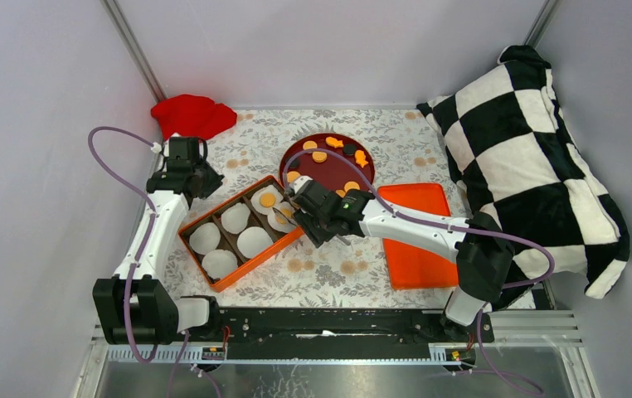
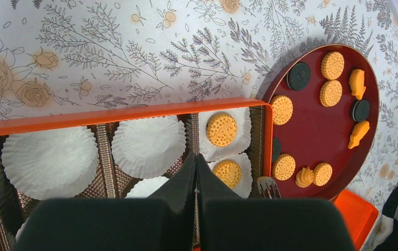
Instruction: Pack the cookies
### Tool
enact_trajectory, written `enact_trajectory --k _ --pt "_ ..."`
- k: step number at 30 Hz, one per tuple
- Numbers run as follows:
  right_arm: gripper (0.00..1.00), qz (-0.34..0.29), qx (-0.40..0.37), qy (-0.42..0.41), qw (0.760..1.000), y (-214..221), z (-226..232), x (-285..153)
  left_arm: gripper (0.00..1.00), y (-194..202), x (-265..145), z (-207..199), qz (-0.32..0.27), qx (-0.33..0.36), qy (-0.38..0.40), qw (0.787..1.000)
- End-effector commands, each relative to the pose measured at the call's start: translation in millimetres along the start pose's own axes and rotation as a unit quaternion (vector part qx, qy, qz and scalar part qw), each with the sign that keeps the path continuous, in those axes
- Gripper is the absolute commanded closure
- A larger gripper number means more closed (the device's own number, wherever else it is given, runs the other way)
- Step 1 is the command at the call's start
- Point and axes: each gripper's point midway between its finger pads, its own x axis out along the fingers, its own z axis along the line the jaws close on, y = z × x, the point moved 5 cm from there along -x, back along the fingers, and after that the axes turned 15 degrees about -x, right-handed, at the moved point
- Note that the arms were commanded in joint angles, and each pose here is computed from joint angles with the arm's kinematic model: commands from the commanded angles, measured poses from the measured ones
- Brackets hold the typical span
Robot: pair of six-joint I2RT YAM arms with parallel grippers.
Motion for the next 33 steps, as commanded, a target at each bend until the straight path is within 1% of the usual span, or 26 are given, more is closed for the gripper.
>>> enact_trajectory --k 1,5,8,10,13,19,22,27,33 --pt "0.49 -0.066 0.018 0.051 0.996 -29 -16 -27 1.00 -8 -6 -12 -0.014 0.007 0.030 0.999" --pt "0.50 -0.084 0.026 0.117 0.989 -37 -37 -45 1.00 -9 -9 -15 -0.014 0.004 0.037 0.999" --pt "0.50 -0.068 0.035 0.178 0.981 -32 -56 -48 1.00 -9 -12 -19 -0.017 0.008 0.043 0.999" --pt "0.50 -0.047 0.051 0.196 0.978 -23 -72 -44 1.00 -8 -13 -21 -0.017 0.012 0.046 0.999" --pt "0.51 -0.026 0.072 0.188 0.979 -6 -83 -38 1.00 -8 -11 -21 -0.017 0.013 0.043 0.999" --pt "0.51 0.002 0.069 0.161 0.985 17 -77 -19 1.00 0 -1 -24 -0.002 0.017 0.034 0.999" --pt "0.50 0.008 0.080 0.162 0.984 17 -85 -5 1.00 1 1 -27 0.000 0.018 0.036 0.999" --pt "0.50 0.016 0.117 0.140 0.983 13 -108 26 1.00 1 0 -28 -0.003 0.020 0.036 0.999" --pt "0.49 0.026 0.125 0.127 0.984 2 -131 61 1.00 0 0 -27 -0.006 0.020 0.034 0.999"
